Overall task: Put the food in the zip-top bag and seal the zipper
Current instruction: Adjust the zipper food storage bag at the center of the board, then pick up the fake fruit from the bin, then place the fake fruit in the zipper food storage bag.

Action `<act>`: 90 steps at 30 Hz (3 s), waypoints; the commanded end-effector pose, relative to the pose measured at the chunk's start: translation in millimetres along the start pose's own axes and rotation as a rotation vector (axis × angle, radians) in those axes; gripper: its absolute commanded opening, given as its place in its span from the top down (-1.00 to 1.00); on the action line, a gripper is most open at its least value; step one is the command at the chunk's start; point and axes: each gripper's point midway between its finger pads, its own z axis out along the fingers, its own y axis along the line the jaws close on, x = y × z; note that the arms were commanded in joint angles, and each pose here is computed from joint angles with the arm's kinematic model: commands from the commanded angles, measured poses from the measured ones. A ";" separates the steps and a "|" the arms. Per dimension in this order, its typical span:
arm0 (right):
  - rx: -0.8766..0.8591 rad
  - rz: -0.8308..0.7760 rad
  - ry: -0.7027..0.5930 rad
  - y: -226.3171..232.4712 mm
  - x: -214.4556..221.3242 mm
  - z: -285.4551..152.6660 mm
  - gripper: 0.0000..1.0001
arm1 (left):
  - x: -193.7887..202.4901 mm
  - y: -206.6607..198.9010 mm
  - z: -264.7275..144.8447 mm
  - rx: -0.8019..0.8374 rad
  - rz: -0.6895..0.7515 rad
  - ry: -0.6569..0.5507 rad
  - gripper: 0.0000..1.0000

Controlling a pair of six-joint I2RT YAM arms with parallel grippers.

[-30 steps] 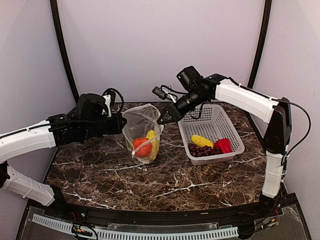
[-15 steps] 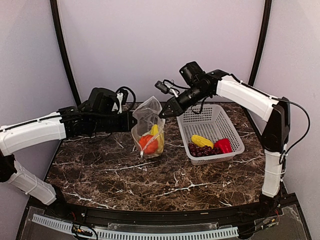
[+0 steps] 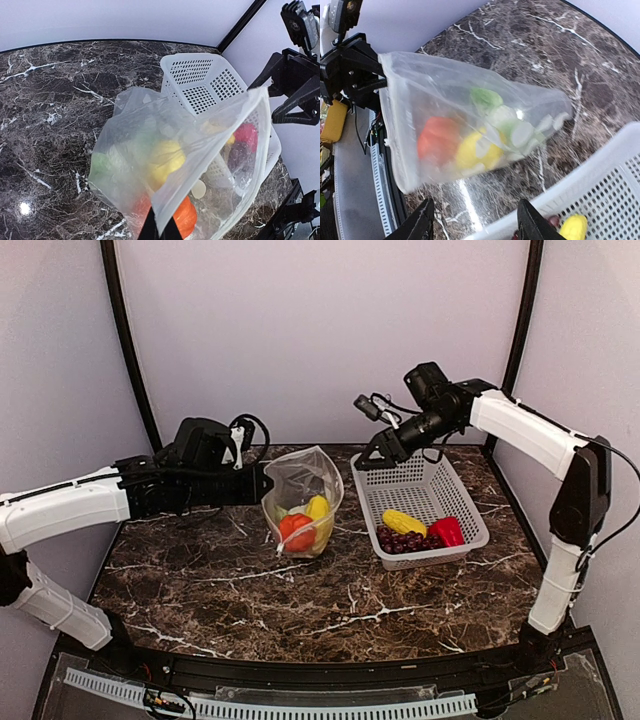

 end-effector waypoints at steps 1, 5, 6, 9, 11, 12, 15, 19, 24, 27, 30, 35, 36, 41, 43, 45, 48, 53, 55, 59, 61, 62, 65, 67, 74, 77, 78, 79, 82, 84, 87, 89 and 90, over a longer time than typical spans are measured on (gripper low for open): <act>0.053 0.057 0.008 -36.1 38.5 -32.1 -0.10 | 2.8 7.8 -7.0 -0.012 -0.006 -0.024 0.99; 0.119 0.111 0.046 -71.4 79.9 -37.2 -0.13 | 10.9 10.0 -1.2 -0.007 -0.014 -0.013 0.98; 0.154 0.114 0.073 -81.8 91.2 -35.7 -0.14 | 11.2 9.2 0.2 -0.002 -0.016 -0.013 0.98; 0.239 0.116 0.166 -109.3 123.6 -27.0 -0.15 | 11.7 6.6 3.4 0.009 -0.019 -0.008 0.98; 0.275 0.131 0.229 -126.9 144.2 -17.9 -0.16 | 11.2 4.5 4.8 0.018 -0.020 -0.007 0.99; 0.289 0.143 0.257 -134.3 152.7 -14.1 -0.16 | 10.8 3.3 5.2 0.024 -0.021 -0.009 0.98; 0.299 0.169 0.313 -146.4 170.4 -4.1 -0.16 | 9.8 1.0 5.9 0.034 -0.028 -0.012 0.99; 0.317 0.178 0.349 -159.3 181.7 3.6 -0.20 | 11.1 1.4 5.1 0.038 -0.035 -0.010 0.99; 0.344 0.178 0.379 -175.4 189.6 11.4 -0.20 | 13.8 2.6 5.6 0.036 -0.038 -0.005 0.98; 0.322 0.195 0.398 -176.8 197.8 18.1 -0.20 | 14.3 2.3 5.7 0.037 -0.037 -0.003 0.99; 0.313 0.202 0.402 -175.7 200.4 19.6 -0.06 | 14.6 4.3 5.5 0.029 -0.035 -0.004 0.99; 0.353 0.151 0.312 -161.6 160.1 -6.3 0.20 | 13.1 2.5 5.8 0.035 -0.034 -0.006 0.99; 0.358 0.135 0.279 -156.4 147.5 -14.0 0.26 | 13.1 2.7 6.4 0.034 -0.034 -0.007 0.99; 0.233 0.025 0.055 -93.8 75.7 -46.0 0.41 | 11.7 0.5 9.3 0.040 -0.038 -0.011 0.99; 0.147 -0.029 -0.034 -61.0 48.8 -54.7 0.47 | 12.1 -0.2 11.3 0.042 -0.038 -0.008 0.99; 0.067 -0.095 -0.113 -28.4 25.1 -63.7 0.53 | 12.3 0.1 13.6 0.039 -0.040 -0.007 0.99; -0.060 -0.188 -0.201 19.2 0.2 -68.3 0.53 | 11.5 -1.9 16.8 0.044 -0.047 -0.008 0.98; -0.287 -0.297 -0.173 94.8 -15.1 -45.4 0.50 | 5.9 -11.0 21.5 0.075 -0.072 -0.012 0.98; -0.351 -0.315 -0.166 117.2 -20.7 -37.2 0.50 | 2.3 -16.8 22.8 0.096 -0.082 -0.015 0.99; -0.416 -0.317 -0.155 135.3 -25.6 -14.3 0.49 | -2.8 -25.3 23.3 0.131 -0.098 -0.018 0.98; -0.391 -0.304 -0.117 131.2 -24.3 3.0 0.50 | -5.4 -27.5 22.1 0.140 -0.105 -0.024 0.99; -0.395 -0.279 -0.087 129.3 -20.2 10.7 0.51 | -7.1 -28.2 21.1 0.141 -0.109 -0.028 0.98; -0.412 -0.194 -0.025 124.4 -8.6 26.5 0.52 | -11.7 -28.6 15.3 0.147 -0.116 -0.046 0.98; -0.392 -0.149 0.005 118.3 0.5 33.4 0.51 | -14.2 -29.2 11.6 0.152 -0.117 -0.058 0.98; -0.236 -0.088 0.085 98.4 27.3 42.4 0.49 | -16.7 -24.2 5.2 0.148 -0.134 -0.097 0.99; -0.211 -0.028 0.107 96.5 39.5 45.0 0.51 | -18.0 -25.7 3.6 0.161 -0.135 -0.104 0.99; -0.182 -0.007 0.104 92.8 41.3 45.9 0.57 | -16.7 -25.1 3.3 0.162 -0.137 -0.102 0.99; -0.154 0.021 0.100 89.0 42.2 46.3 0.64 | -14.3 -25.0 3.6 0.164 -0.136 -0.096 0.99; -0.022 0.104 0.070 68.9 36.1 45.9 0.67 | -15.8 -27.0 2.9 0.180 -0.140 -0.105 0.99; 0.036 0.130 0.051 59.2 27.3 45.4 0.62 | -14.1 -29.0 4.7 0.191 -0.140 -0.101 0.99; 0.051 0.152 0.040 53.9 17.3 49.2 0.60 | -11.7 -33.5 8.4 0.215 -0.144 -0.087 0.98; 0.061 0.172 0.040 49.9 11.7 54.8 0.55 | -11.0 -37.1 10.9 0.232 -0.148 -0.079 0.99; 0.061 0.181 0.043 47.8 9.7 58.9 0.50 | -10.1 -37.5 13.1 0.234 -0.148 -0.074 0.99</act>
